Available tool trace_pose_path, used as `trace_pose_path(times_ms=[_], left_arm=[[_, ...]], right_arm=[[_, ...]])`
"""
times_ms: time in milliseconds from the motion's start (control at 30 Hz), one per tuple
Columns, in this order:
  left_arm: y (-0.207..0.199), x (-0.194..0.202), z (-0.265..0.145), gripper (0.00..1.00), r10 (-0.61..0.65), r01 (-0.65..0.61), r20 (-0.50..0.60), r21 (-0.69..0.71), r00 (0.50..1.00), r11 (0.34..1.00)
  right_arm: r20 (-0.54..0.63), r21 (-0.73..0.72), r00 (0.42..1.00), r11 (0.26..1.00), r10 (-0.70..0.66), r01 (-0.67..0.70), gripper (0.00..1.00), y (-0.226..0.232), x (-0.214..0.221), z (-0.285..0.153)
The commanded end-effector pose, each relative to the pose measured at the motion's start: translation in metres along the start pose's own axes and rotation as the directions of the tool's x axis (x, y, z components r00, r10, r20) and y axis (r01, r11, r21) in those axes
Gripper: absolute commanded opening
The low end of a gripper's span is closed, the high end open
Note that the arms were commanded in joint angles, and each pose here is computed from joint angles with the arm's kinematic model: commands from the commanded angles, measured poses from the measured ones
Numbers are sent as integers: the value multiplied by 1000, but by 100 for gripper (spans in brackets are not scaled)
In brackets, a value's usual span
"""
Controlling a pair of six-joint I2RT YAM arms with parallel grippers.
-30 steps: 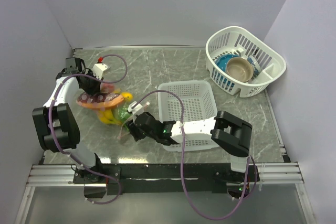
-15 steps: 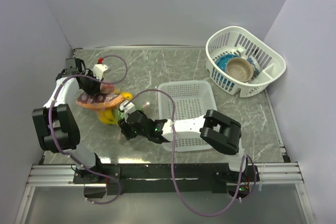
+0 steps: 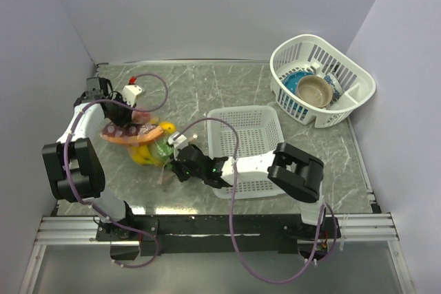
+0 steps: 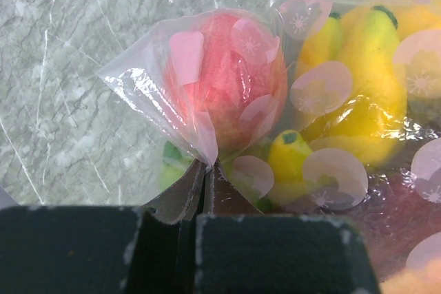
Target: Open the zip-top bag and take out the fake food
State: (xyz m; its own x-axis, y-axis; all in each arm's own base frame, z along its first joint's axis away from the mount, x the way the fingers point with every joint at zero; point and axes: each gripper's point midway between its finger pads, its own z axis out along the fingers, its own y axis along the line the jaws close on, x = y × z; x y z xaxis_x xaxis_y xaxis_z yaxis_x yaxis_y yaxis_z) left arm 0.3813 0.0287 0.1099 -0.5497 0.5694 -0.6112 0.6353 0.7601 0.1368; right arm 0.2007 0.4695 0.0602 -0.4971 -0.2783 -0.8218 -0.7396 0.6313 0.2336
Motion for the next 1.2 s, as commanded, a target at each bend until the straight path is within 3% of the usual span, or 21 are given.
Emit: trace_pose_path(times_ms=[0,167,400,533,700,900,1033,1167], left_arm=[[-12,10,4,1,-34,35,-28,35,999,999],[-5,14,5,1,-40,40,-44,-8,998,999],[1,5,7,1,-69,69,-15,-21,997,997],[2,1,6,1,-83,83,-4,-20,997,996],[-2,2,3,1,-77,77,-3,-20,997,997],[-6,5,1,1,-71,71,-13,-13,997,997],[-8,4,-2,1,-71,71,-6,-10,997,997],[-11,3,-6,1,-69,69,4,-18,998,997]], right_arm=[[91,-60,995,998,43,-38,0,15,-31,-32],[118,-134,993,991,33,-17,0,35,-44,-76],[64,-231,998,973,-13,28,0,61,-42,-131],[76,-229,997,973,-14,31,0,63,-52,-156],[159,-147,987,988,-27,51,0,46,-86,-190],[352,83,933,996,-67,41,0,-1,-160,-248],[475,233,879,970,-45,-76,0,-57,-195,-287],[488,387,873,895,5,-222,0,-122,-181,-293]])
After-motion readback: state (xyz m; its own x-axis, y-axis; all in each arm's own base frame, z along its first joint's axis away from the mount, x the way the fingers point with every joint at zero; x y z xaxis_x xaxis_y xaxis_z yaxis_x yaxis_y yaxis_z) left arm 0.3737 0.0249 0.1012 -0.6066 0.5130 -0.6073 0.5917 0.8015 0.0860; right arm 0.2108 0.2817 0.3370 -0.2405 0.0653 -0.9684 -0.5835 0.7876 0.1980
